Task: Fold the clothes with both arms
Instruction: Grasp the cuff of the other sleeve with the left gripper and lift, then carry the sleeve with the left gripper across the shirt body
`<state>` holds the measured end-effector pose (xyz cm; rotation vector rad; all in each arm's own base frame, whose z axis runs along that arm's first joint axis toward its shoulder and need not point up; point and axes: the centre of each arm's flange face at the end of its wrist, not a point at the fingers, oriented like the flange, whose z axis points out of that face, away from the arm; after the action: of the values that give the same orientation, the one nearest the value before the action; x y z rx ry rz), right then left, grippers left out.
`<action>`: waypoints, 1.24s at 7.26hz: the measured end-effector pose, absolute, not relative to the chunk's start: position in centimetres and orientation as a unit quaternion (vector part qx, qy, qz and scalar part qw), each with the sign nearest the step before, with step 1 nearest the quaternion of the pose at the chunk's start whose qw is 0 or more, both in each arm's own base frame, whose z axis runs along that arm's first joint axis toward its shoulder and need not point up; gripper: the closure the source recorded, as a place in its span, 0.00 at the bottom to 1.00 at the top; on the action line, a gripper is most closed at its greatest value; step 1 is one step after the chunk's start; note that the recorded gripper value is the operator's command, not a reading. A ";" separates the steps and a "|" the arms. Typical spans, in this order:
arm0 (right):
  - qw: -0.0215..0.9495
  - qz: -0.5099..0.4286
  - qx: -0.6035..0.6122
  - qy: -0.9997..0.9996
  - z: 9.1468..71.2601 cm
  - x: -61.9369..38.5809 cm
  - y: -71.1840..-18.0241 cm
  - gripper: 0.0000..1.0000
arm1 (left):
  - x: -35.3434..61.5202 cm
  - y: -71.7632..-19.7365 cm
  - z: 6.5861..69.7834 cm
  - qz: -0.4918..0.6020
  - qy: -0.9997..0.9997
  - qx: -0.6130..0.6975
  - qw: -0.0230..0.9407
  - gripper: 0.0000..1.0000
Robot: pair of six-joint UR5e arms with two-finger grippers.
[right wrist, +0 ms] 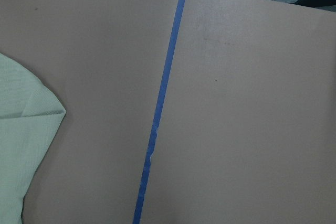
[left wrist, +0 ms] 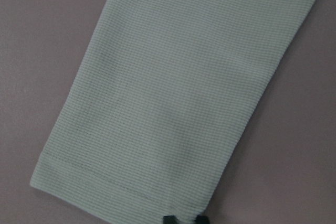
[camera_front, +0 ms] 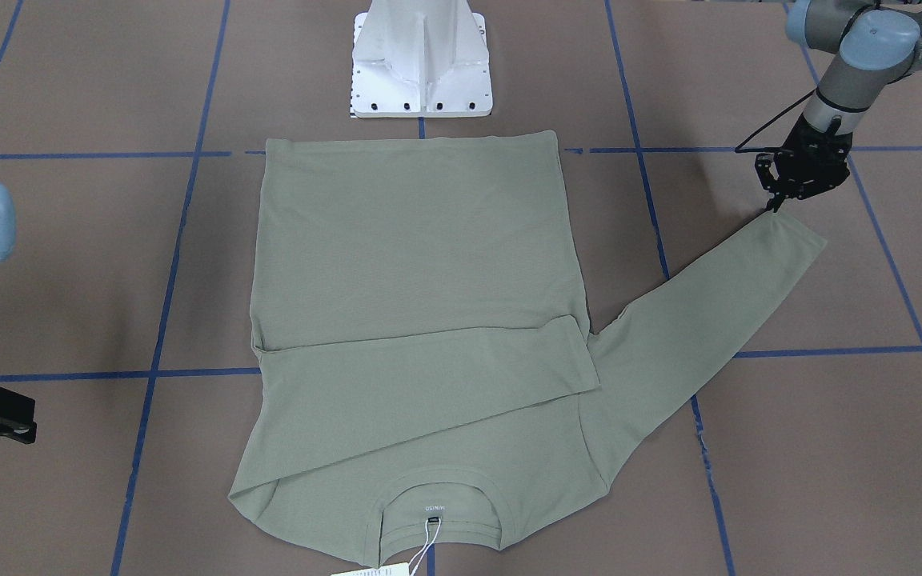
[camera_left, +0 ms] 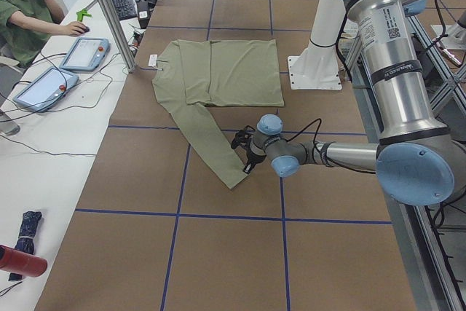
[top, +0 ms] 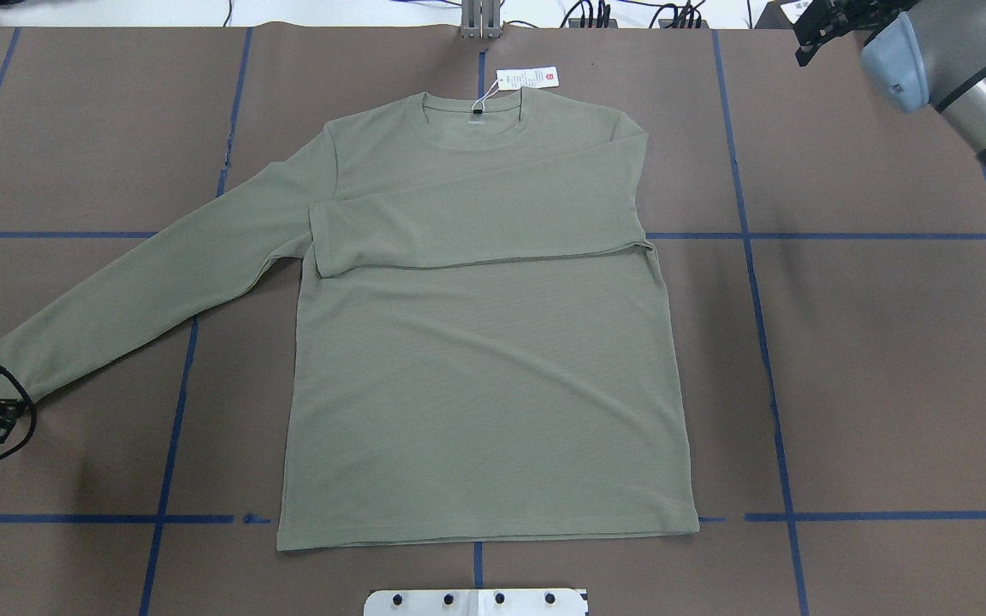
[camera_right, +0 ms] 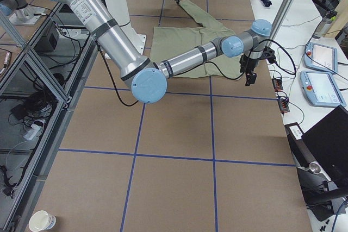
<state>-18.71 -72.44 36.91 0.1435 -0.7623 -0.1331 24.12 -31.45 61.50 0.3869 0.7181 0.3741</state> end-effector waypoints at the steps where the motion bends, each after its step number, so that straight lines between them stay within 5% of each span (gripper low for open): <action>1: 0.924 -0.066 0.069 -0.371 37.2 -18.6 -72.4 0.00 | 24.1 -31.5 61.0 0.181 0.350 0.190 0.899 1.00; 3: 0.925 -0.071 0.067 -0.366 38.9 -17.0 -72.3 0.00 | 23.3 -32.9 57.6 0.177 0.371 0.214 0.886 1.00; 5: 0.925 -0.099 0.071 -0.360 42.7 -13.1 -71.9 0.00 | 21.2 -40.5 50.3 0.115 0.394 0.263 0.873 1.00; 9: 0.928 -0.096 0.058 -0.355 44.9 -9.4 -71.3 0.00 | 25.6 -55.9 26.1 0.026 0.415 0.250 0.874 1.00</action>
<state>-9.44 -71.34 44.93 0.1194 -0.7266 -0.1966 25.57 -55.95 26.10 0.5224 0.8675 0.0550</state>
